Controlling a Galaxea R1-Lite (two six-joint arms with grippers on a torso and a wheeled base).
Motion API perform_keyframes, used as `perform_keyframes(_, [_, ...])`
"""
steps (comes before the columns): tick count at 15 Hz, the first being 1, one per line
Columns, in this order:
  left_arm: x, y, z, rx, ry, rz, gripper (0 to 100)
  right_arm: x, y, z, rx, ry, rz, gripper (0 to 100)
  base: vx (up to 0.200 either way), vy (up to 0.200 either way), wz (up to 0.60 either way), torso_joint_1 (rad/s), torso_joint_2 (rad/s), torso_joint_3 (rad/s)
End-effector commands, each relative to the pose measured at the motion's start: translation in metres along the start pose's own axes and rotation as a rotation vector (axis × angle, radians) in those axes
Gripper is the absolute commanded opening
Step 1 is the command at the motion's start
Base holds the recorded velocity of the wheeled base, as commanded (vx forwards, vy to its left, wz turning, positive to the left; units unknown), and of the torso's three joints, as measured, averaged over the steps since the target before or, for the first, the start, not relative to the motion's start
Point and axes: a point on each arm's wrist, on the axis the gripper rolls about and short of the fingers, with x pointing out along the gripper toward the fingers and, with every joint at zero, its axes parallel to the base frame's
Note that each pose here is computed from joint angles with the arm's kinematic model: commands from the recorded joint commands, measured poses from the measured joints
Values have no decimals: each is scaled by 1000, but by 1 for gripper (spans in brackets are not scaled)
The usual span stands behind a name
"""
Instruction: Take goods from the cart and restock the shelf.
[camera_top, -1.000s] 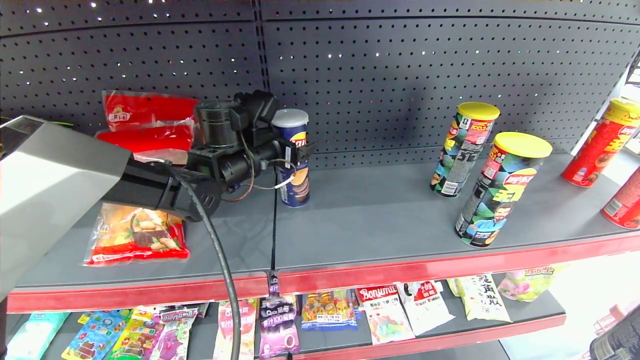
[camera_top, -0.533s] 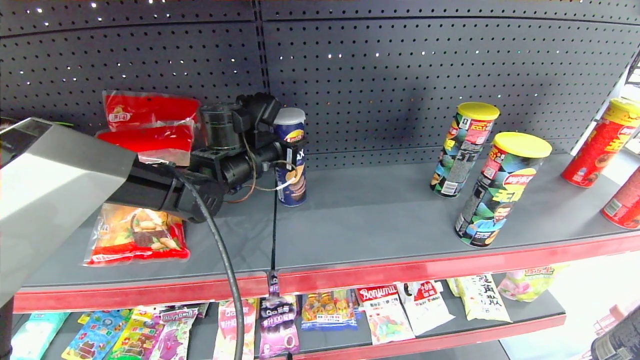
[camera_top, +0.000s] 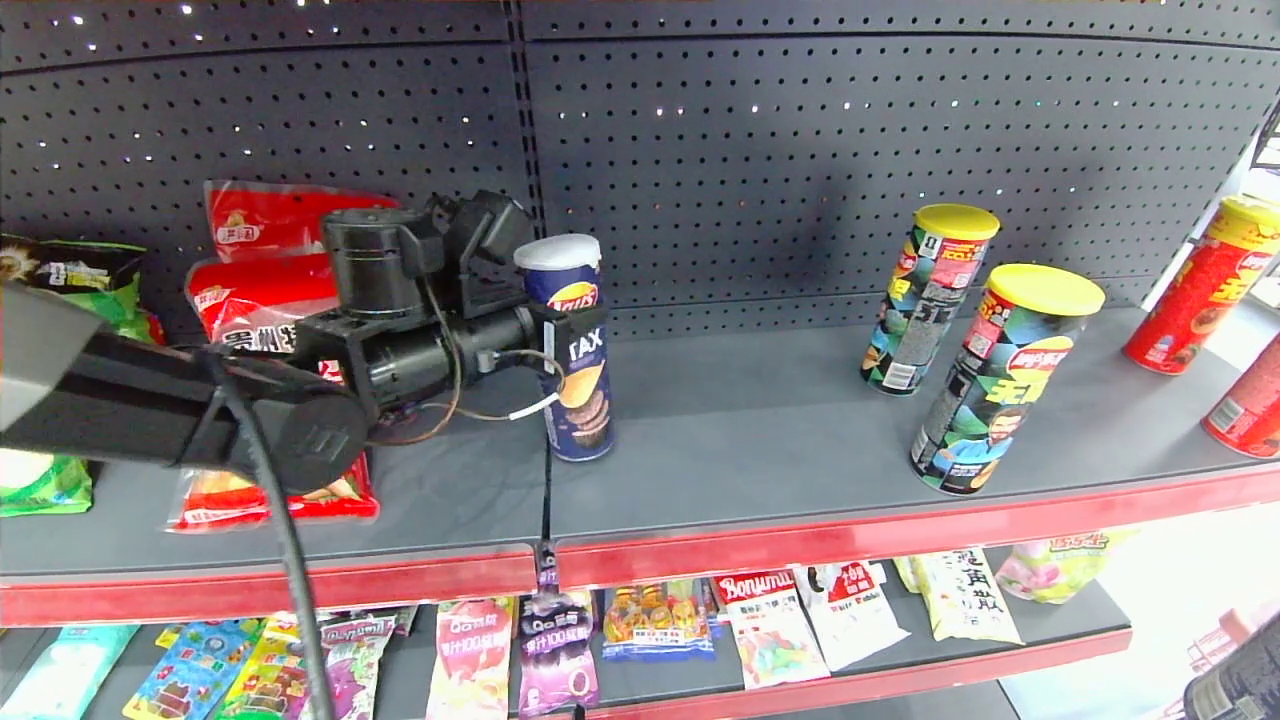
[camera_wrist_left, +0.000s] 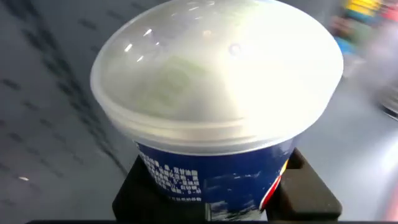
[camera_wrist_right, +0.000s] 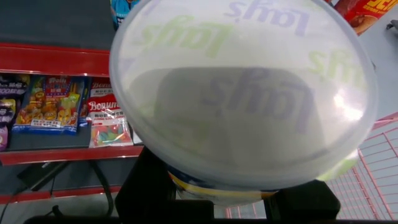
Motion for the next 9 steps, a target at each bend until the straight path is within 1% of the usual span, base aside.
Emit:
perform_keyframes(1, [-36, -13, 15, 22, -32, -45, 0, 0, 0, 2, -2, -2, 1, 0, 0, 0, 0, 0, 0, 0])
perform_keyframes(2, [-40, -11, 12, 62, -24, -37, 0, 0, 0, 2, -2, -1, 0, 0, 0, 0, 0, 0, 0, 0])
perform_keyframes(3, [-42, -7, 10, 92, -32, -51, 0, 1, 0, 2, -2, 0, -2, 0, 0, 0, 0, 0, 0, 0])
perform_keyframes(4, [-42, -4, 8, 99, -45, -106, 0, 1, 0, 3, -2, 1, -3, 0, 0, 0, 0, 0, 0, 0])
perform_keyframes(5, [-42, -2, 6, 98, -46, -176, 0, 2, 0, 4, -5, 5, -4, 0, 0, 0, 0, 0, 0, 0])
perform_keyframes(6, [-41, -3, 1, 95, -39, -259, 0, 2, 0, 4, -5, 6, -7, 0, 0, 0, 0, 0, 0, 0])
perform_keyframes(8, [-37, -4, -7, 91, -25, -322, 0, 1, -1, 4, -3, 1, -12, 0, 0, 0, 0, 0, 0, 0])
perform_keyframes(9, [-33, -3, -12, 104, -32, -340, 0, 1, -1, 4, -4, 0, -14, 0, 0, 0, 0, 0, 0, 0])
